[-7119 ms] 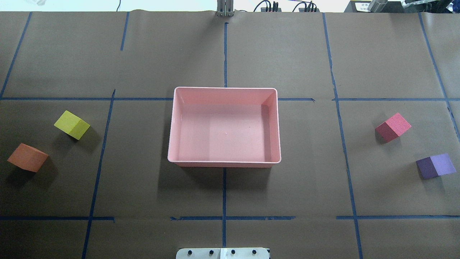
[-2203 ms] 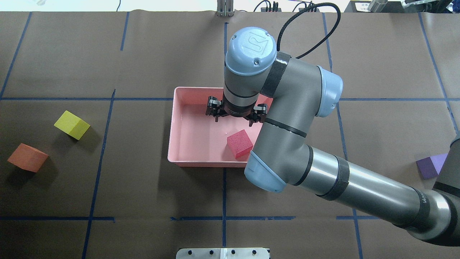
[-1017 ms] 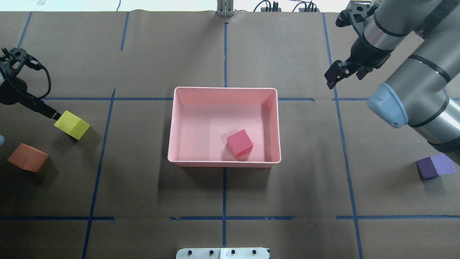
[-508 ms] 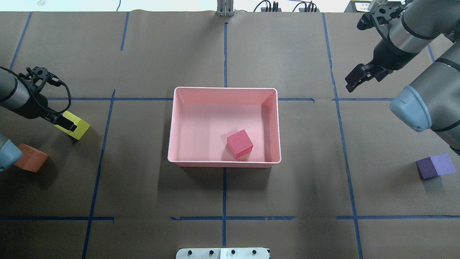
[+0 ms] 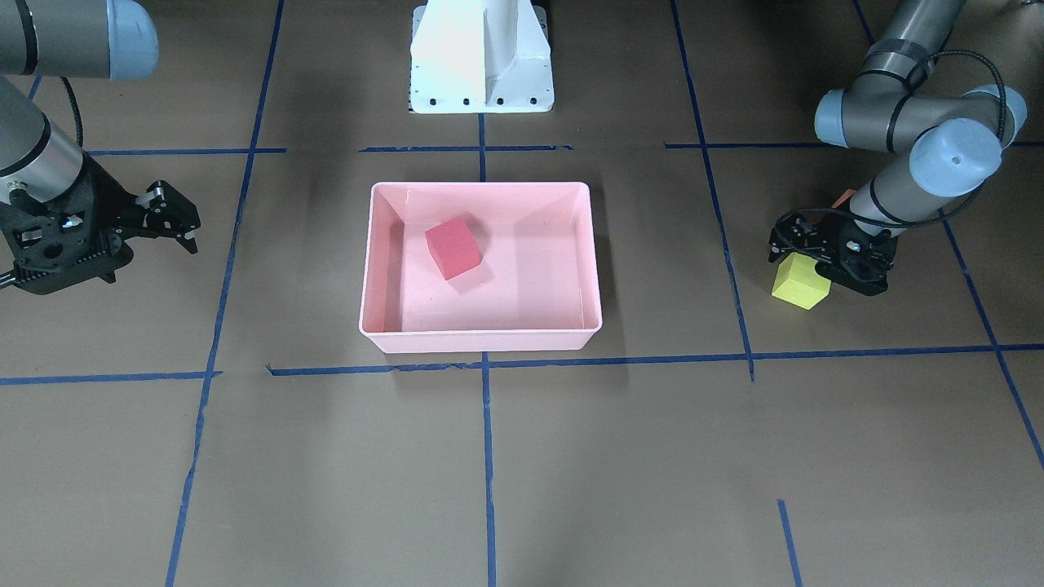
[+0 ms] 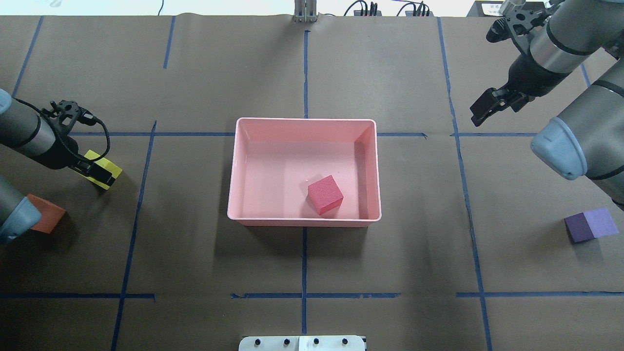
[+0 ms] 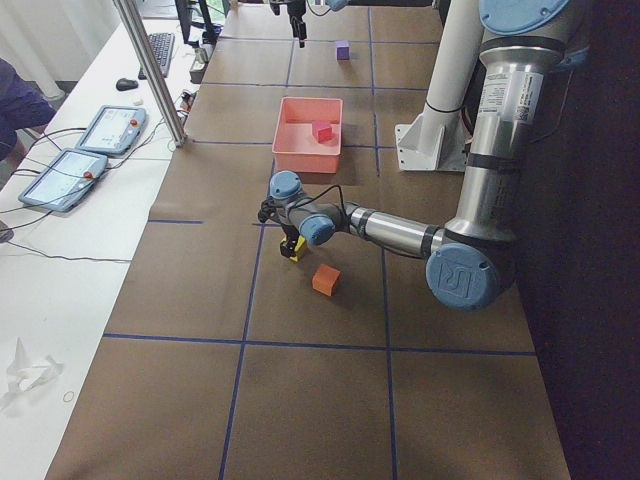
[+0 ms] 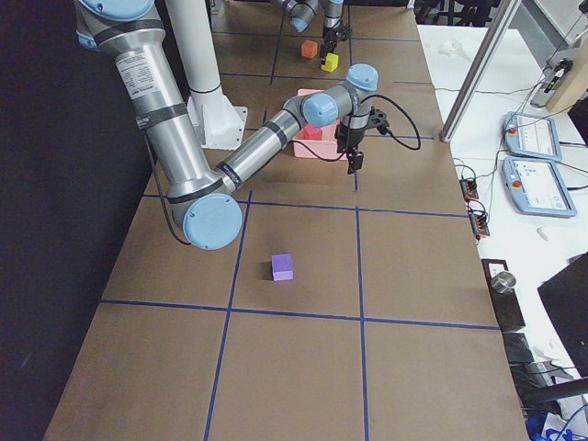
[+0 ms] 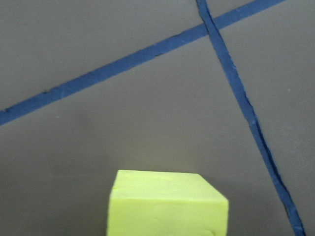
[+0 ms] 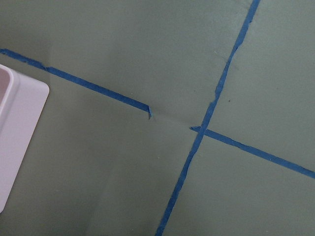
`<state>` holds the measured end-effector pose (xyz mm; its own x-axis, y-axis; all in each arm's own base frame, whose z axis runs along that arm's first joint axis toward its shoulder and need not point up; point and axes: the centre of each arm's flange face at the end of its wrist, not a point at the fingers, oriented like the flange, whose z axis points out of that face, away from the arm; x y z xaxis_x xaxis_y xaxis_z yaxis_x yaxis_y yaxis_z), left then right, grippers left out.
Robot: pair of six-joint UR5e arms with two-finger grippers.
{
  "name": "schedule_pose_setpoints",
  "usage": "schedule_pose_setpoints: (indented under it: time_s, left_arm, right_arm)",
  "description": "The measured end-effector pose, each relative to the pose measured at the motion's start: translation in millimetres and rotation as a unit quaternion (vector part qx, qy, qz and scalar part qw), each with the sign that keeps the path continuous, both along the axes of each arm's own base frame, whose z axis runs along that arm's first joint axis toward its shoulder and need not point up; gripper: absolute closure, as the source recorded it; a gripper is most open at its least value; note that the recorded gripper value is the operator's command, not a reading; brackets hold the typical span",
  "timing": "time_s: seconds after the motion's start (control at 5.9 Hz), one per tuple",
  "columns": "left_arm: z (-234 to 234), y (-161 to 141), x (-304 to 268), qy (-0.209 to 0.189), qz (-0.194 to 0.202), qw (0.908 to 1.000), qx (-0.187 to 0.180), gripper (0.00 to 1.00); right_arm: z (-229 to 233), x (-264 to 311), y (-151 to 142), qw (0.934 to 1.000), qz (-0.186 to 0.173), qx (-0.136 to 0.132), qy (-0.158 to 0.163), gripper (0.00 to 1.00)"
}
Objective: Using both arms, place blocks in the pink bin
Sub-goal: 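Carry the yellow cube into the pink bin and release it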
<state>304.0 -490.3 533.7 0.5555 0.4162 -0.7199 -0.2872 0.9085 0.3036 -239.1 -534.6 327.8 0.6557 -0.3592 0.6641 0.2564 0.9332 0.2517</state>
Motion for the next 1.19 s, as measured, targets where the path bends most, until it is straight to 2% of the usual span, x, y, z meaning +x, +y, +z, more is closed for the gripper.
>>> schedule_pose_setpoints:
  time_s: [0.34,0.68,0.85,1.19]
  left_arm:
    - [-14.4,-4.4,5.5,0.007,-0.003,1.0,0.003,0.63]
    - [-70.7,-15.4,0.2,0.035,-0.05,0.998,-0.016,0.6]
    - [-125.8,-23.4,3.4,0.053,-0.087,0.9939,-0.044,0.59]
    - [-275.8,-26.9,25.7,0.063,-0.148,0.9805,-0.113,0.56]
  right_arm:
    - [8.0,4.5,1.5,0.9999,-0.01,0.007,0.003,0.0]
    - [36.8,28.4,9.4,0.9991,-0.033,0.025,0.011,0.0]
    - [60.4,50.2,19.5,0.9984,-0.048,0.029,0.012,0.0]
    - [108.6,100.1,64.2,0.9967,-0.071,0.038,0.013,0.0]
